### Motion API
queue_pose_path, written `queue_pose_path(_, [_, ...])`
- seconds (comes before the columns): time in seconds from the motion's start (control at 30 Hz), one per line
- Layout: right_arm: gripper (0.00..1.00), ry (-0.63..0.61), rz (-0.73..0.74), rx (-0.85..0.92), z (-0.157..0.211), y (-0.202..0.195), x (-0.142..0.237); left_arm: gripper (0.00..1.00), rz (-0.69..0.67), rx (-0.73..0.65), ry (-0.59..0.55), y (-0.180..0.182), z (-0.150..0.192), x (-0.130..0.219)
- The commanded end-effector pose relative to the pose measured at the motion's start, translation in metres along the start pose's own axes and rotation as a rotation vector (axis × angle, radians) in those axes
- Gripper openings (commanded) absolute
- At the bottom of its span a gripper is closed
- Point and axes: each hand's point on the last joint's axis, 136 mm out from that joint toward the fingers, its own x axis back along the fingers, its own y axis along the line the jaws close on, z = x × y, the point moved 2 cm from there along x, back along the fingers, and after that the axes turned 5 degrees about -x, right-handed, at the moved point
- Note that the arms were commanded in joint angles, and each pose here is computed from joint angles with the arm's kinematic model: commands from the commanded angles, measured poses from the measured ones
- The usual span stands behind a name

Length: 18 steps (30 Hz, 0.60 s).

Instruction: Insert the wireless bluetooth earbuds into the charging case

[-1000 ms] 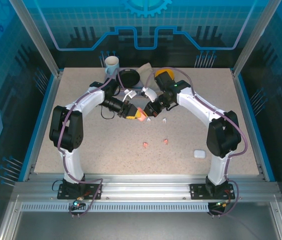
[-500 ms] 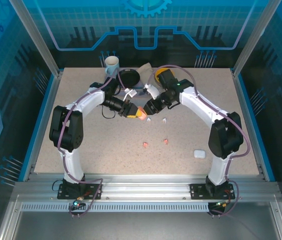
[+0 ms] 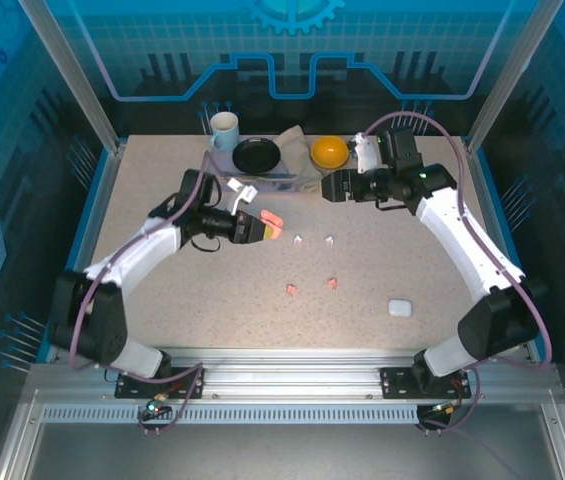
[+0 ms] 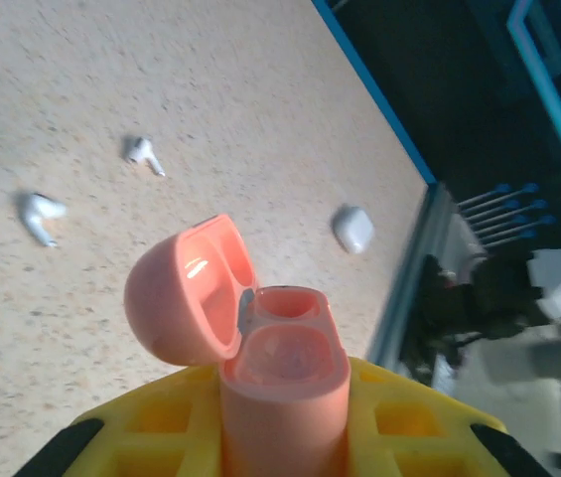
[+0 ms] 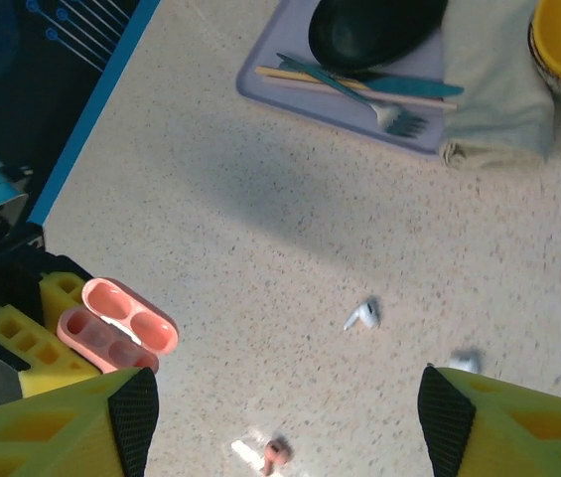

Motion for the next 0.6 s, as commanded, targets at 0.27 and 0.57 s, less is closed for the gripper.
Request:
queue_pose_path(0.27, [0.73,0.092,0.242,-0.309,0.087,-0.022,-0.015,0.00,-0.396,-0.538,-0.565,-0.021,-0.005,0.033])
queue_pose_path(0.57, [0.73,0.215,0.410,-0.331,0.147,-0.027,-0.045,0.00,-0.477,-0.578,-0.740,-0.040,0.011,0.065])
